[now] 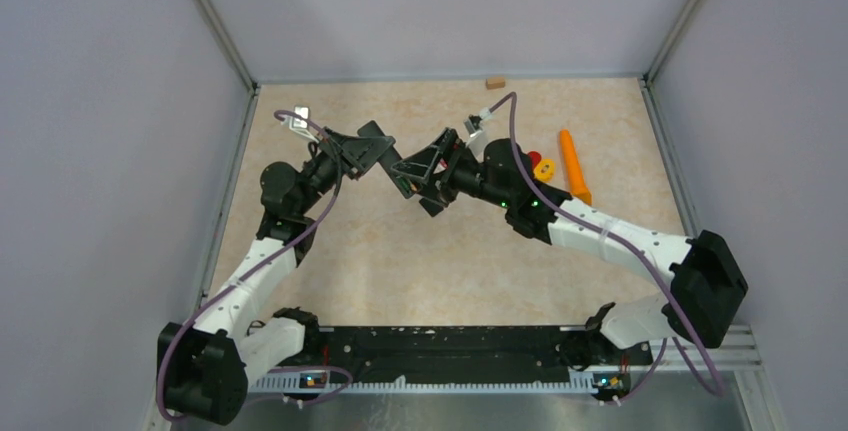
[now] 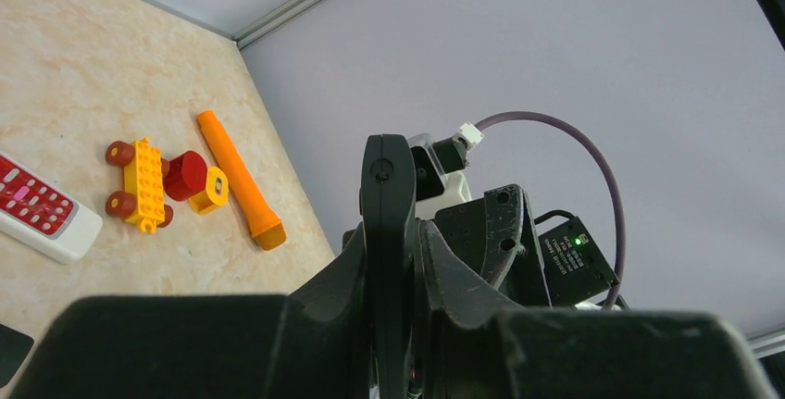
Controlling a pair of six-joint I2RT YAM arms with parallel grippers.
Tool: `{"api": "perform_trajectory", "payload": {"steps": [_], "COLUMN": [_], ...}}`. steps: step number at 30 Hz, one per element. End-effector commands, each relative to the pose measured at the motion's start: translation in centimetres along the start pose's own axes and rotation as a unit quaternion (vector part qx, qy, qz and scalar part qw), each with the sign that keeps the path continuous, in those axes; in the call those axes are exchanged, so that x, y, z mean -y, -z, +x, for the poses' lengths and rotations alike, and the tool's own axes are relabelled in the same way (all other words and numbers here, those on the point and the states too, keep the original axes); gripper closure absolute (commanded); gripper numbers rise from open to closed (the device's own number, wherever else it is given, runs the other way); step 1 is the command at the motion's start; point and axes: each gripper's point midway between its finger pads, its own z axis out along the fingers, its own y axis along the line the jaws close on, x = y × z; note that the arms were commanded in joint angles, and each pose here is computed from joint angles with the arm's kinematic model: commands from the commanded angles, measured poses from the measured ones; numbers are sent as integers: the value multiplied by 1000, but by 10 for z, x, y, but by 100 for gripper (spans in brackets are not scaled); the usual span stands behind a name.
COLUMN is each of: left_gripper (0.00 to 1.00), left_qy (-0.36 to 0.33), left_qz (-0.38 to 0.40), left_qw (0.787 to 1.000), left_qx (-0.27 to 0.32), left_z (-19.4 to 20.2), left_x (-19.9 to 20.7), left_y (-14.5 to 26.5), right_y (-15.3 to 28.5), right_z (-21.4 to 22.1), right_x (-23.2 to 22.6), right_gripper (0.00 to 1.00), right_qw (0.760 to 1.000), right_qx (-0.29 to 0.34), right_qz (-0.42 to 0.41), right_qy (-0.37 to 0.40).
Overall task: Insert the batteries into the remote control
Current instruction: Load the battery into the remote control.
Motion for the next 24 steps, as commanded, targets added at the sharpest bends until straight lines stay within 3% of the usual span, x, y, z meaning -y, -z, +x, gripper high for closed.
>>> {"api": "perform_trajectory", "payload": {"steps": [1,10,20,24], "left_gripper": [100,100,100,100], "left_qy": [-14,-11,-12,-11], "left_qz": [30,28,30,33], "left_qw": [999,1000,999,999], "left_qx": [3,2,2,2], "left_z": [-3,-2,-1,-1], "left_x": [14,12,13,15], "left_y": [-1,-1,1,2], "right_y": [0,-3,-10,-9], "right_z": [-6,-4,5,4], "right_x": [-20,-17,-11,-9], "right_gripper": [21,31,58,62], "right_qw": [999,999,997,997], "right_qx": [2,-7,-33,-31], "right_qz": [-39,-44,-59,-56], "right_qy": [-2,-13,-36,-36]}}
